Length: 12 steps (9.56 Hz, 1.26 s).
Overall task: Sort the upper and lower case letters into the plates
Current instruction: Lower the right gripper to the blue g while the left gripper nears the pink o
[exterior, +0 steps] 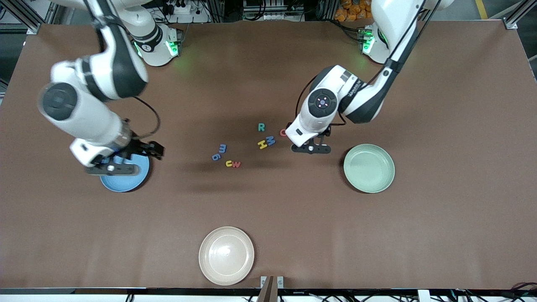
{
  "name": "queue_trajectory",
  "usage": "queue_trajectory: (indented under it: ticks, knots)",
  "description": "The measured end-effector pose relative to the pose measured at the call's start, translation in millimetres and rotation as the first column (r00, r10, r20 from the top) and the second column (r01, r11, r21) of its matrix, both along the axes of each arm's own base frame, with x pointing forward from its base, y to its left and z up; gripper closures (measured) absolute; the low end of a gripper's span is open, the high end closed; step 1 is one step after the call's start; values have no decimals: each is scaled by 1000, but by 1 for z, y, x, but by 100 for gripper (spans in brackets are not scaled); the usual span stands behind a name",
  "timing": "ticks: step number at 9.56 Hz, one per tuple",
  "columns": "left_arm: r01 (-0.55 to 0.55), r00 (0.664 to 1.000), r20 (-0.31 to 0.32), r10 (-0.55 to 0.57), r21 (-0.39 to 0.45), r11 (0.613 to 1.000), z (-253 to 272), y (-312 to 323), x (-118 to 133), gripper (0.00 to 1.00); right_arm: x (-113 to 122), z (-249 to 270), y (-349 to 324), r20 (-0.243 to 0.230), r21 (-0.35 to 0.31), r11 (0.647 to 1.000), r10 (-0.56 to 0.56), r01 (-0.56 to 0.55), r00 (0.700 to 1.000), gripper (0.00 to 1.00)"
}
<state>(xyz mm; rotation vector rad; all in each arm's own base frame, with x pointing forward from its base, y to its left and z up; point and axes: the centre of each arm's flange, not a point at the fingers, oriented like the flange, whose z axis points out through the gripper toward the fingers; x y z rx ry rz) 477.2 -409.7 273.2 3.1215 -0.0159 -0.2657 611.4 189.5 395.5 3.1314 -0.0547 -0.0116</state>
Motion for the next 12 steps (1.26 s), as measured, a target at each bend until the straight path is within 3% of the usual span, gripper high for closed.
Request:
queue_trajectory:
  ticks: [3,6,10,12]
  knots:
    - [-111,993,25,111,6,994,-28,-25,-43,0,-11,-97,64,25,3,998,65,-66,998,0]
    - [-223,974,47,224,-19,975,-53,-29,-44,0,-44,-171,88,38,5,993,117,-117,992,0]
    - [-293,955,43,292,9,956,-86,-42,-58,0,-82,-216,102,51,8,986,166,-166,985,0]
    - [-334,941,71,331,26,942,-98,-50,-59,0,-87,-219,103,47,7,985,172,-172,984,0]
